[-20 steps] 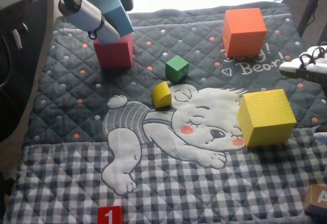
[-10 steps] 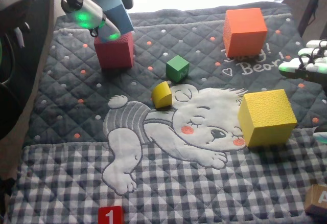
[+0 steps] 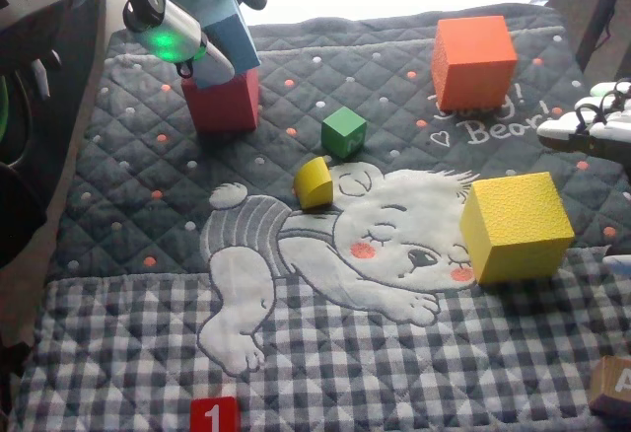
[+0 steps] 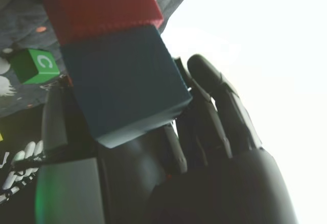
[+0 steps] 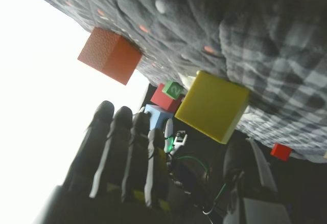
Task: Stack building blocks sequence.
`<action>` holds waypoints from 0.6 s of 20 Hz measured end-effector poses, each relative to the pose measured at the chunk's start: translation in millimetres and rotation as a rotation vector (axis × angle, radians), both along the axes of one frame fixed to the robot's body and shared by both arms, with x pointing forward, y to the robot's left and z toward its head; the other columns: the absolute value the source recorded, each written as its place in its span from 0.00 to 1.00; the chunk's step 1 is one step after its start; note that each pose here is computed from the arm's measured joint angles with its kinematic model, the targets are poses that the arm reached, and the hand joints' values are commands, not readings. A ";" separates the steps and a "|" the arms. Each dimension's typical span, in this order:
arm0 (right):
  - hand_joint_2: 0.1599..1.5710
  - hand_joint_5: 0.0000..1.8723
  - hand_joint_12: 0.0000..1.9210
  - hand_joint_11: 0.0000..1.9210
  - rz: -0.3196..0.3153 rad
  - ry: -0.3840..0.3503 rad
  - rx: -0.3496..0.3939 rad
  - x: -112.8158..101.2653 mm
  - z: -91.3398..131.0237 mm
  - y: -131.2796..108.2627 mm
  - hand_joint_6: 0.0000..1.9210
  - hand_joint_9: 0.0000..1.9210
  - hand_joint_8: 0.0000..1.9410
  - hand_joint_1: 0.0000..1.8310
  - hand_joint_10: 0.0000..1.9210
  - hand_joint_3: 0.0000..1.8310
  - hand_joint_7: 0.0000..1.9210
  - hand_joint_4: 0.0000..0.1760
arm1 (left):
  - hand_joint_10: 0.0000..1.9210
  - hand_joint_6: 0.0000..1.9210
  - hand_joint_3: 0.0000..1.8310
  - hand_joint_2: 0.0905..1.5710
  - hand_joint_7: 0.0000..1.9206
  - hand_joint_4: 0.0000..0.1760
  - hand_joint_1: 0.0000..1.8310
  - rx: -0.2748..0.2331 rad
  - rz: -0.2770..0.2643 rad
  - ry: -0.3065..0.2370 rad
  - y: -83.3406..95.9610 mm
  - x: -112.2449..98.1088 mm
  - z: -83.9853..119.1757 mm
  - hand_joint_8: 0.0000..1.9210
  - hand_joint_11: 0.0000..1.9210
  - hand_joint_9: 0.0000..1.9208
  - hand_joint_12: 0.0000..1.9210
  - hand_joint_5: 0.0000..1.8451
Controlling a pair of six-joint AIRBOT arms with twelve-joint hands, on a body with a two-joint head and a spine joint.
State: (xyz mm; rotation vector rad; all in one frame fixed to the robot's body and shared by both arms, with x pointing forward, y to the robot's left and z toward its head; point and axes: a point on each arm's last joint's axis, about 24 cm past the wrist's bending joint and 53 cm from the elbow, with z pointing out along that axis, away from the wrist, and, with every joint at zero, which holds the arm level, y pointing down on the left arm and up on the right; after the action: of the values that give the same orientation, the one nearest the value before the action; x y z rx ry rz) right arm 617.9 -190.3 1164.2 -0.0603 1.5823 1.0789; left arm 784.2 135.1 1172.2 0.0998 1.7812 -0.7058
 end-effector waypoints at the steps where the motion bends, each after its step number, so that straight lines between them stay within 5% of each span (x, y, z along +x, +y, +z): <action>1: 0.66 0.14 0.02 0.15 0.001 0.000 0.000 -0.1 0.0 0.1 0.00 0.19 0.00 0.40 0.01 0.00 0.20 0.27 | 0.34 0.00 0.00 0.58 0.44 0.00 0.65 0.000 0.000 0.000 0.0 0.0 -0.2 0.01 0.17 0.32 0.74 0.45; 8: 0.66 0.15 0.02 0.15 0.000 0.000 0.000 0.0 0.0 0.0 0.00 0.17 0.00 0.40 0.00 0.00 0.19 0.24 | 0.05 0.00 0.00 0.57 0.38 0.01 0.62 0.001 0.002 0.004 0.5 -0.1 -1.3 0.00 0.14 0.34 0.59 0.40; 12: 0.66 0.14 0.00 0.11 0.000 0.000 0.000 0.0 -0.1 0.0 0.00 0.17 0.01 0.40 0.01 0.00 0.20 0.26 | 0.00 0.00 0.00 0.57 0.31 0.19 0.60 0.004 0.003 0.007 0.7 -0.2 -2.9 0.00 0.12 0.31 0.53 0.36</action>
State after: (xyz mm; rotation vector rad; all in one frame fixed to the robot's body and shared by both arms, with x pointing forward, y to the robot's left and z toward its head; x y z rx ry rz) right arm 617.9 -190.3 1164.1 -0.0602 1.5827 1.0787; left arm 784.0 135.8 1169.3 0.0977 1.7896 -0.7017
